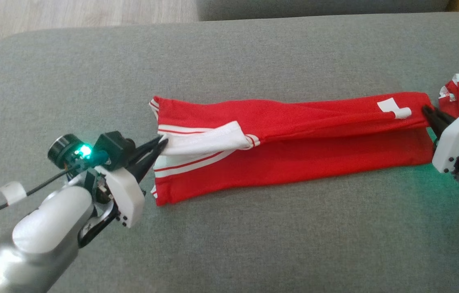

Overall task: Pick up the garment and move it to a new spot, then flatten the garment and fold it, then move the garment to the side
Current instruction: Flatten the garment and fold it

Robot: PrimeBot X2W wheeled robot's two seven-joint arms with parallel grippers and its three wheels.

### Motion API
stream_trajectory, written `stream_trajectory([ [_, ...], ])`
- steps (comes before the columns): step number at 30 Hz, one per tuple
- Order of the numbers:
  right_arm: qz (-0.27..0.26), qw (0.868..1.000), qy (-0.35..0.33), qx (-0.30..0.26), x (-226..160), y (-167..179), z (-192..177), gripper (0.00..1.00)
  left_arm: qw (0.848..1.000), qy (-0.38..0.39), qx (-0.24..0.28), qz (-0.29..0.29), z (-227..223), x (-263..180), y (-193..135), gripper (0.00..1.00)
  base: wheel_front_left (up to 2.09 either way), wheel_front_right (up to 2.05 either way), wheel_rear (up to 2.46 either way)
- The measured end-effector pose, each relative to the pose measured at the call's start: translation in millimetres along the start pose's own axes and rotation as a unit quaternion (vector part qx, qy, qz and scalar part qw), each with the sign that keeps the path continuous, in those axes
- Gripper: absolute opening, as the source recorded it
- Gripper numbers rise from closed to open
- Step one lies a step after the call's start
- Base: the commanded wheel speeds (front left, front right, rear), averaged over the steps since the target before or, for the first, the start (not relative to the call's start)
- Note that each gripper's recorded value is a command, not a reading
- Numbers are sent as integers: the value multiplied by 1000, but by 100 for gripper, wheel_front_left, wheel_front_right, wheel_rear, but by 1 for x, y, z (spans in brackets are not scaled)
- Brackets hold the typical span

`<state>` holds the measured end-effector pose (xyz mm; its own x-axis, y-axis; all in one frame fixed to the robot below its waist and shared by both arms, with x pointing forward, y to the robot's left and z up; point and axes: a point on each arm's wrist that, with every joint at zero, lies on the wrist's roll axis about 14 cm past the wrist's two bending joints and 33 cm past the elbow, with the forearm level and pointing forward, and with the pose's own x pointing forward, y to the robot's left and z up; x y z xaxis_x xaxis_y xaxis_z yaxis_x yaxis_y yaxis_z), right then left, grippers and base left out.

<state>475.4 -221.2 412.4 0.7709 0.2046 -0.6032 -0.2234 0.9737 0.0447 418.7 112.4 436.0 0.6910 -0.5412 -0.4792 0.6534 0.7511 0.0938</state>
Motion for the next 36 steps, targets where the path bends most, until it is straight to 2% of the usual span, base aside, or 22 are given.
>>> stream_trajectory([
  [5,4,999,32,-23,-3,1,-13,0,999,38,5,-23,-9,-4,-11,0,0,0,0],
  [13,8,996,87,-1,-9,0,-41,0,996,75,13,-42,-23,-4,-25,0,0,0,0],
  [14,6,996,88,1,-10,-2,-41,91,996,79,13,-42,-24,-3,-26,49,0,0,0],
  [15,4,996,89,7,-11,-4,-42,100,996,78,16,-39,-24,-3,-26,100,0,0,0],
  [22,-11,999,32,26,-16,-15,-16,100,1000,24,11,8,0,3,-11,100,0,0,0],
  [24,-16,999,-3,33,-18,-19,3,100,1000,-11,4,28,16,4,-5,100,0,0,0],
  [27,-21,995,-85,42,-23,-23,50,100,995,-75,-8,67,46,4,9,100,0,0,0],
  [29,-19,987,-155,46,-29,-20,87,100,987,-127,-17,98,71,0,20,100,0,0,0],
  [32,-8,965,-256,59,-42,-8,133,100,965,-215,-35,146,110,-11,38,100,0,0,0],
  [33,-4,957,-284,62,-46,-3,143,100,957,-239,-40,162,119,-16,43,100,0,0,0],
  [34,-4,957,-284,62,-46,-3,143,100,957,-239,-40,162,119,-16,43,100,0,0,0],
  [36,7,938,-338,71,-55,11,161,100,943,-270,-55,189,131,-25,51,100,0,0,0],
])
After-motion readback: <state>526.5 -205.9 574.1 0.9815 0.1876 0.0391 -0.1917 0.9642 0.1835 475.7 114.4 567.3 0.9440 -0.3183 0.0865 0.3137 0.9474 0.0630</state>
